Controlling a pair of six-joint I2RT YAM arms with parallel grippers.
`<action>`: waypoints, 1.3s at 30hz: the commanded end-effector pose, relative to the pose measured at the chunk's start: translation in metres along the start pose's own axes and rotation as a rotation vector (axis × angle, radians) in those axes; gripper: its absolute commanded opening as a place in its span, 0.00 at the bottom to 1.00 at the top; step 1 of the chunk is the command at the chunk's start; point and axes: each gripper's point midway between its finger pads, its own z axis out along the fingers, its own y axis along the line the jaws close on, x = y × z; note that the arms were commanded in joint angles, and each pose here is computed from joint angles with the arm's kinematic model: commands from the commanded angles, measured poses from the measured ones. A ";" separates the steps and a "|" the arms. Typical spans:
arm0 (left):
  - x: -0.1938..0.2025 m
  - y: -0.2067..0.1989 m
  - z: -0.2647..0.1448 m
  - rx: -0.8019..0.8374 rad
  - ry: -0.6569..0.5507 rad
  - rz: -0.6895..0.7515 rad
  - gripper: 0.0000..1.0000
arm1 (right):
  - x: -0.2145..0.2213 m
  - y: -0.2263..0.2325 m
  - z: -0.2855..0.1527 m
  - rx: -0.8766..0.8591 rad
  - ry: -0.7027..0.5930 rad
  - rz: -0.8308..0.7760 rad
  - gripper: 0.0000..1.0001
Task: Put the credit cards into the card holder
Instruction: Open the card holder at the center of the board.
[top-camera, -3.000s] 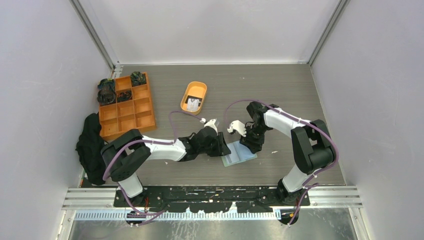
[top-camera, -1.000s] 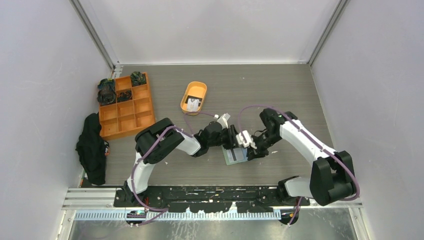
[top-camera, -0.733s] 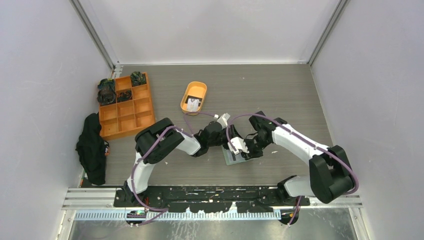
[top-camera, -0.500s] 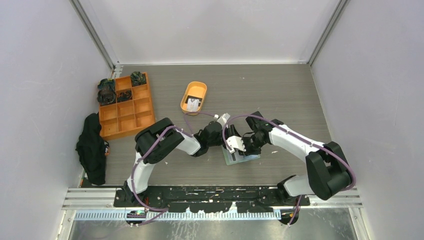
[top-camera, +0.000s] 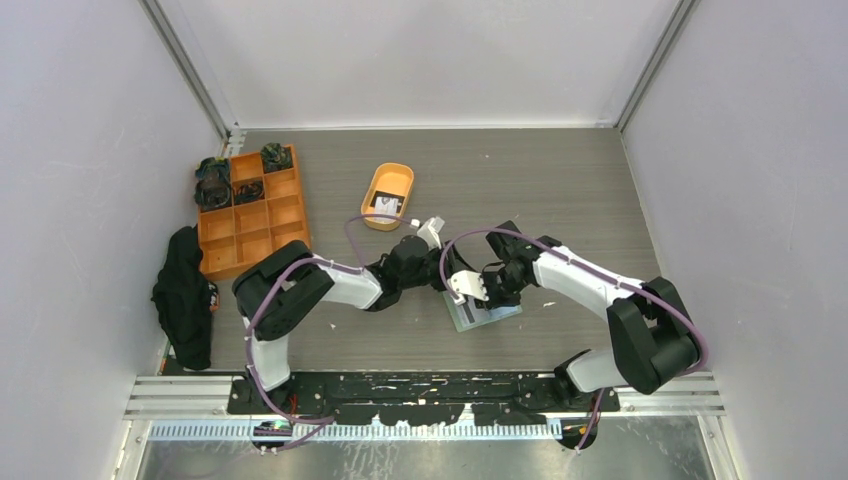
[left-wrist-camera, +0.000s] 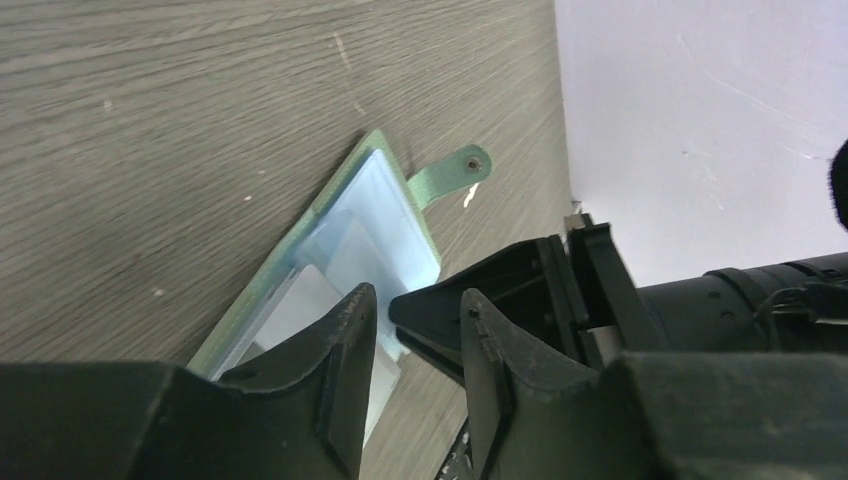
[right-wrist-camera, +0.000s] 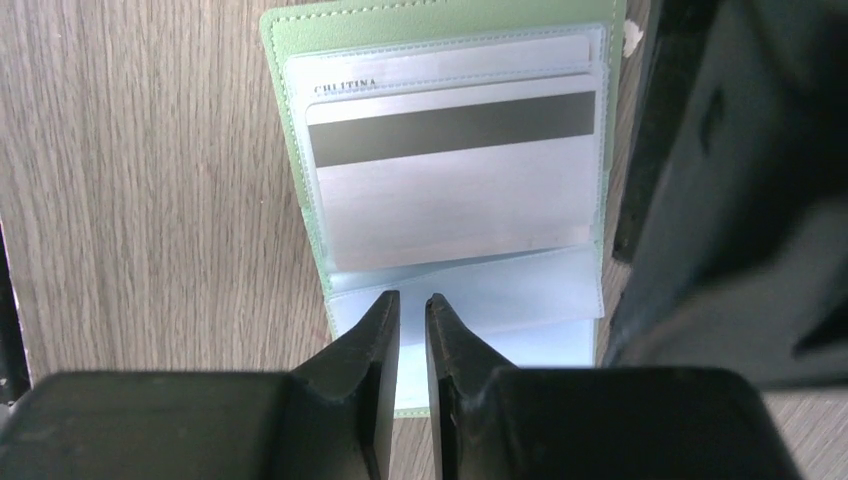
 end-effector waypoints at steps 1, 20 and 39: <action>-0.004 -0.005 -0.011 -0.010 -0.022 0.046 0.36 | -0.004 -0.008 -0.009 0.023 -0.001 0.034 0.22; 0.012 0.018 -0.002 -0.130 0.050 0.064 0.22 | -0.012 -0.012 -0.024 0.061 -0.066 0.064 0.22; 0.022 -0.012 0.062 -0.040 0.160 0.071 0.23 | -0.040 -0.021 -0.102 0.199 -0.412 0.273 0.32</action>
